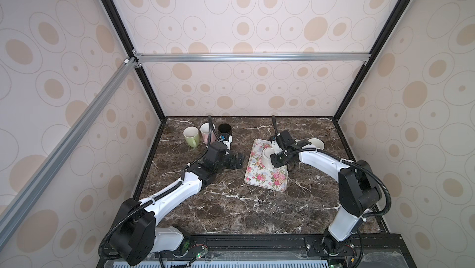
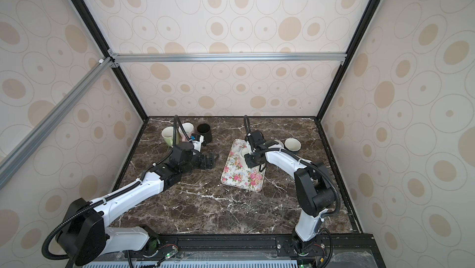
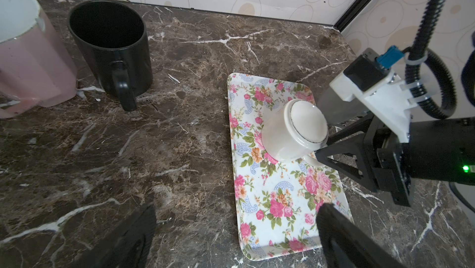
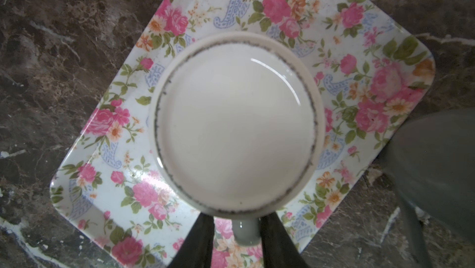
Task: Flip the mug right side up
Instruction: 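Close the right gripper on the white mug's handle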
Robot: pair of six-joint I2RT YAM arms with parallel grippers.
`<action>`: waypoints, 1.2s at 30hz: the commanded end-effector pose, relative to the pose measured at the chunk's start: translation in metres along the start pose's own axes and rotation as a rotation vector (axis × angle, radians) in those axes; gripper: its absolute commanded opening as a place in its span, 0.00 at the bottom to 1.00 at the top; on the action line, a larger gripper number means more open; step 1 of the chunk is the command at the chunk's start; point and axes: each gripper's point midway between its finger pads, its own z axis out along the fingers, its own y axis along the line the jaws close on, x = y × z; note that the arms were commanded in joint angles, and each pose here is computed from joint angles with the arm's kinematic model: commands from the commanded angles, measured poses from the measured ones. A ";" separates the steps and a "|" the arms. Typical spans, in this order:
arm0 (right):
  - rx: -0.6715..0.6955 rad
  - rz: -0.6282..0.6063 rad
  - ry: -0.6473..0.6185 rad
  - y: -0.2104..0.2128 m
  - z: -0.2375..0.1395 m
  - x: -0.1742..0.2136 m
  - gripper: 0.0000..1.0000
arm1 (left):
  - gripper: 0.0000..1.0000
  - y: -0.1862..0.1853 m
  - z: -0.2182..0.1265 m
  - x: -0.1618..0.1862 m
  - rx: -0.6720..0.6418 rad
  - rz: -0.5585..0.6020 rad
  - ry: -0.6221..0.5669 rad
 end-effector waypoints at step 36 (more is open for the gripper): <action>0.057 0.009 0.078 0.007 0.011 0.005 0.17 | 0.98 -0.009 0.000 -0.011 0.024 -0.006 -0.015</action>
